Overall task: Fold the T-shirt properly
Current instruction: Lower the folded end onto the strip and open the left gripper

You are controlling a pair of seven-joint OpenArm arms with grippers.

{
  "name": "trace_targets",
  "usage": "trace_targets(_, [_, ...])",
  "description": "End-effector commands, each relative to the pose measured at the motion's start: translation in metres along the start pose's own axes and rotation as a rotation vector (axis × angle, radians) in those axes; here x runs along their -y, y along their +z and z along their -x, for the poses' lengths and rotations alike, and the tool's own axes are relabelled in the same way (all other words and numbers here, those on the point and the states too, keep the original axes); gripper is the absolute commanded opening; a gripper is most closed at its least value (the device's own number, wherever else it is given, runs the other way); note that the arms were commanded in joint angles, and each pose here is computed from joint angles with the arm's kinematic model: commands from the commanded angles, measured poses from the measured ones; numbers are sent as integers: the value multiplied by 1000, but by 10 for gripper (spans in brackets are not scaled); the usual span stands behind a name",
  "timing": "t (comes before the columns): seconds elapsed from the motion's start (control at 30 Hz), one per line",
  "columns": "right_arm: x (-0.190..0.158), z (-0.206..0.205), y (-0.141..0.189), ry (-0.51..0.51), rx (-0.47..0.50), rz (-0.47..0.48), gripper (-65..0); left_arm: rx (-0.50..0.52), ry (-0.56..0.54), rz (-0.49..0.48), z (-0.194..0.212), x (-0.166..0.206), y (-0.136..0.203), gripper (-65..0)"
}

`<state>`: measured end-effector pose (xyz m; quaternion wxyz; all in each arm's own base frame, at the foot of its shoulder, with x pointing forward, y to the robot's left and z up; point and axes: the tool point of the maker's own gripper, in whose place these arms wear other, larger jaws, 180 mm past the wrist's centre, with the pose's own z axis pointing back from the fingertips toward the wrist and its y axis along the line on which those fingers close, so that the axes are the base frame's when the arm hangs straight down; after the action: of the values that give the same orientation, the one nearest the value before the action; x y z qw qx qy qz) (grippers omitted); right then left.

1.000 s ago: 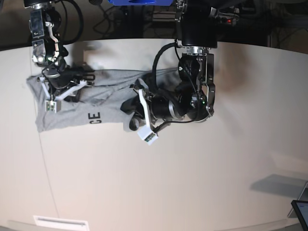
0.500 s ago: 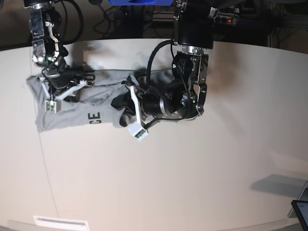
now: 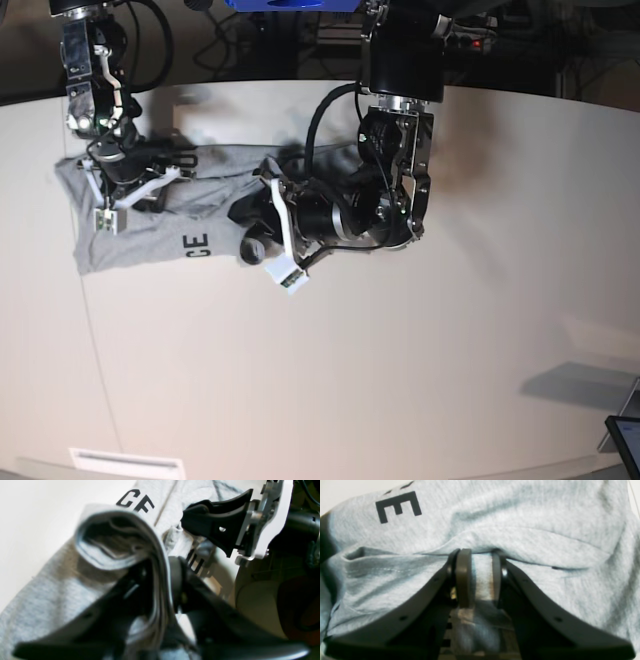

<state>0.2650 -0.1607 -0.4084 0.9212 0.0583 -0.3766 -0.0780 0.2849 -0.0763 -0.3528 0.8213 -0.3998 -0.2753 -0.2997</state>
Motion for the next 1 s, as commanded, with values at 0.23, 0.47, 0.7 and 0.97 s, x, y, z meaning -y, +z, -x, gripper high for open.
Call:
trace_targets(0.23, [3,-7,1,9,17,4,-505,173,-5,102,-46,20,5,-453])
trace_targets(0.47, [2,-7,1,11,16,1,-505,248,-67,288,-83,67,4,-455])
trace_targets(0.7, [7,2,-2,6,-10,14,-505,242,-126,244,-83,64,13,-464])
trace_targets(0.97, [6,2,-3,8,-8,12,-505,120,-444,-158,-62,25,71,-650])
